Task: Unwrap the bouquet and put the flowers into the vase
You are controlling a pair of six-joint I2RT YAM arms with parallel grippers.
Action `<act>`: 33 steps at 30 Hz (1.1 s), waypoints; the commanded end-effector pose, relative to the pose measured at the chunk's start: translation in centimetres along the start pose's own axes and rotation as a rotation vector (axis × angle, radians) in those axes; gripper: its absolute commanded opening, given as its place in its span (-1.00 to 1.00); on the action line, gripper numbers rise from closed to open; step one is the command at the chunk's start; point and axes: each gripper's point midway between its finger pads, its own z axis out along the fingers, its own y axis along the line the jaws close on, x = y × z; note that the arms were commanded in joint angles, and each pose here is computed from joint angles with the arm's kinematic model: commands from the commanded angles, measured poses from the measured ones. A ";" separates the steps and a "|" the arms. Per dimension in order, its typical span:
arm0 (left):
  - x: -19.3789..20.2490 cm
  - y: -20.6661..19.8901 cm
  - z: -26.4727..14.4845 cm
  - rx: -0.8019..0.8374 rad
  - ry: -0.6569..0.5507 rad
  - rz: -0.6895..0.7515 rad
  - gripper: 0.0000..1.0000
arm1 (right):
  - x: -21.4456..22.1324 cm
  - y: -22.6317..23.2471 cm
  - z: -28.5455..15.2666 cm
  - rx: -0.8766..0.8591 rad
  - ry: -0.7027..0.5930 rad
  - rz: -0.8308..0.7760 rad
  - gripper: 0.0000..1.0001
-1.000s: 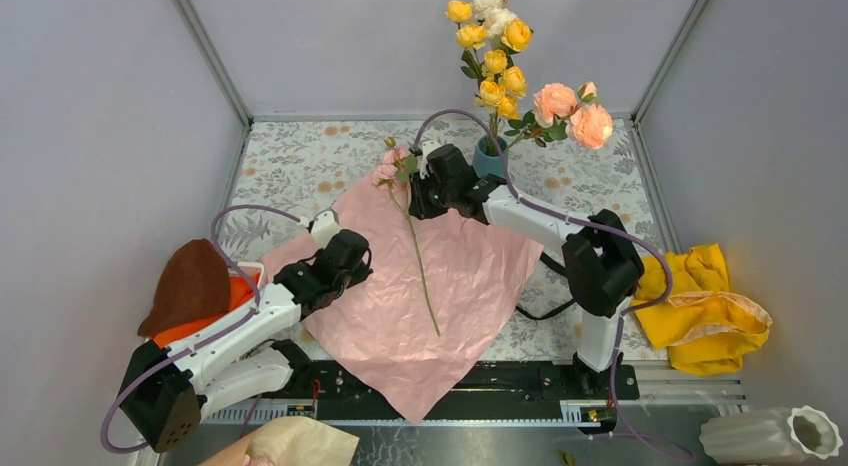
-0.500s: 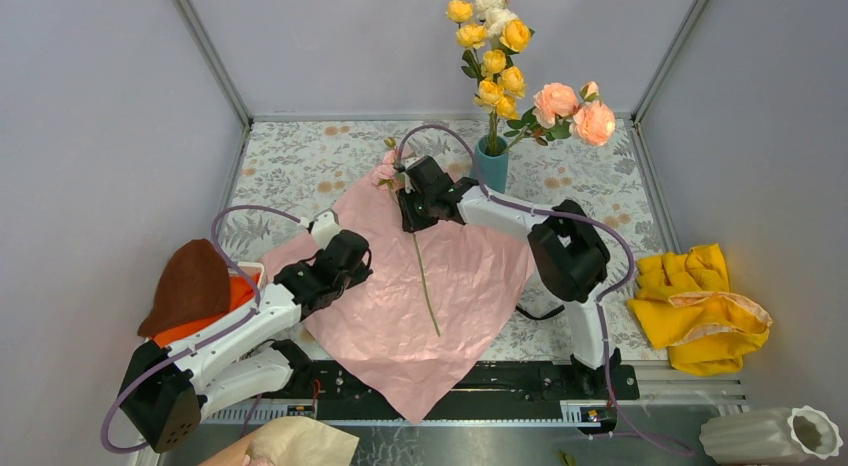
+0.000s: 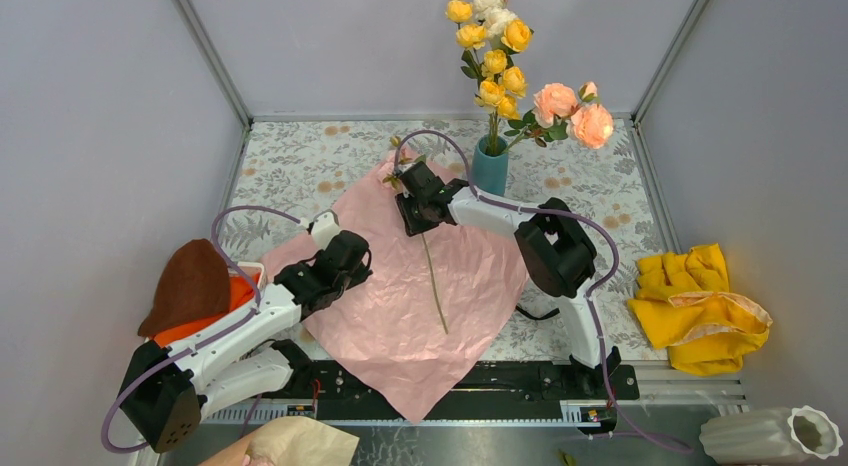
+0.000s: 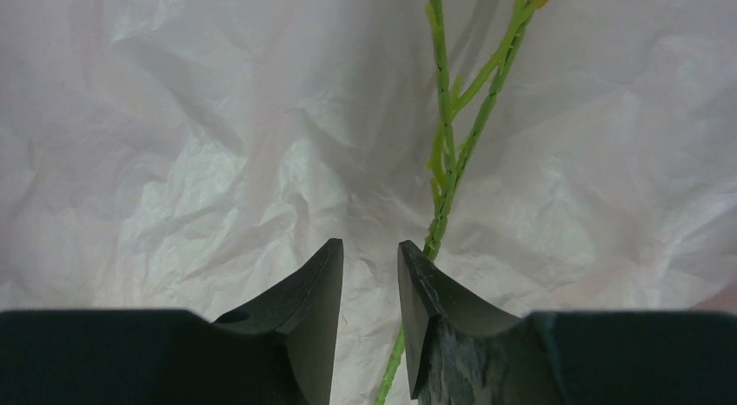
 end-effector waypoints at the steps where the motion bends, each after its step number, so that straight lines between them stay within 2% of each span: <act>1: -0.5 0.5 0.3 -0.019 -0.028 -0.015 -0.81 | -3.0 -0.2 -2.3 0.058 -0.086 -0.014 -0.25; 5: -0.3 0.4 0.4 -0.015 -0.022 -0.014 -0.81 | -3.7 -0.3 -3.2 0.071 -0.111 -0.011 -0.24; 13: -0.4 0.2 0.3 -0.008 -0.021 -0.015 -0.82 | -2.2 -1.6 -2.0 0.131 -0.057 -0.009 -0.25; 23: -0.4 0.2 0.4 -0.013 -0.017 -0.013 -0.82 | -4.9 -1.1 -6.0 0.132 -0.156 -0.011 -0.25; 33: -0.3 0.4 0.3 -0.012 -0.020 -0.017 -0.81 | -1.4 -1.6 -5.2 0.126 -0.077 0.016 -0.26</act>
